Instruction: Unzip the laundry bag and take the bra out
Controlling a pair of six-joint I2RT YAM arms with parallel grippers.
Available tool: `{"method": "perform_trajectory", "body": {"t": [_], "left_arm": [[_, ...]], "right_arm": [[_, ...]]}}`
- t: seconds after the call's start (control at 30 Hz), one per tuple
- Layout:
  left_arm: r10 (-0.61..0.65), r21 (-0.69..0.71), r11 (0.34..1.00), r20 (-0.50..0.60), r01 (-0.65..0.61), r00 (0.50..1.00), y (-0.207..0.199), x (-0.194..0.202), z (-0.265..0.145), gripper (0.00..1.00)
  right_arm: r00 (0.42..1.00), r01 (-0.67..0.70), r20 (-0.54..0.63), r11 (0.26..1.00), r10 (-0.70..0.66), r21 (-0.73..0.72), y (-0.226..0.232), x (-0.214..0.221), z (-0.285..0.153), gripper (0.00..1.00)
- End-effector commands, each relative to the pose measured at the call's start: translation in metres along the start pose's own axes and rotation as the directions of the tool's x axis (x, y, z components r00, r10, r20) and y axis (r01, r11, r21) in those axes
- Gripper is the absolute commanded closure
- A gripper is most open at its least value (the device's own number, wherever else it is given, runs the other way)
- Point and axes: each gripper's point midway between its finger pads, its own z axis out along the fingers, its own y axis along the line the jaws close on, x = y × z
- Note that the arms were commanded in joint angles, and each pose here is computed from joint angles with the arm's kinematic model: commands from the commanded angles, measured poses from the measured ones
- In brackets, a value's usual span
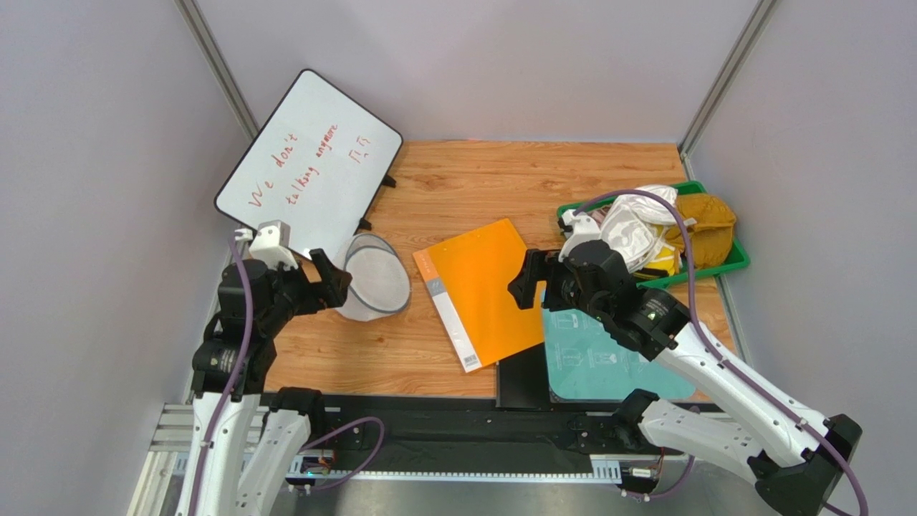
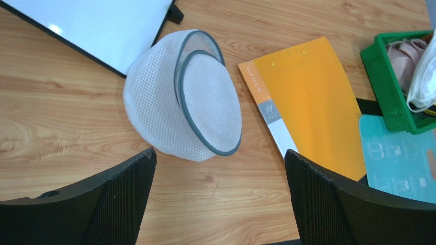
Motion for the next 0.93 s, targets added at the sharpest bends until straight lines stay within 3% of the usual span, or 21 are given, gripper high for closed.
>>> {"method": "perform_trajectory", "body": {"t": [0.0, 0.27, 0.9], "left_arm": [[0.084, 0.110, 0.990, 0.017, -0.085, 0.996, -0.017, 0.002, -0.019, 0.00], [0.100, 0.167, 0.980, 0.053, -0.107, 0.994, -0.027, -0.002, -0.029, 0.00], [0.067, 0.097, 0.992, 0.088, -0.075, 0.994, -0.014, -0.002, -0.027, 0.00]], "right_arm": [[0.996, 0.044, 0.075, 0.987, -0.056, 0.157, -0.035, -0.007, -0.003, 0.10], [0.988, 0.013, 0.141, 0.955, -0.058, 0.298, -0.074, -0.012, -0.011, 0.09], [0.985, -0.022, 0.167, 0.950, -0.032, 0.312, -0.089, -0.012, -0.021, 0.09]]}}
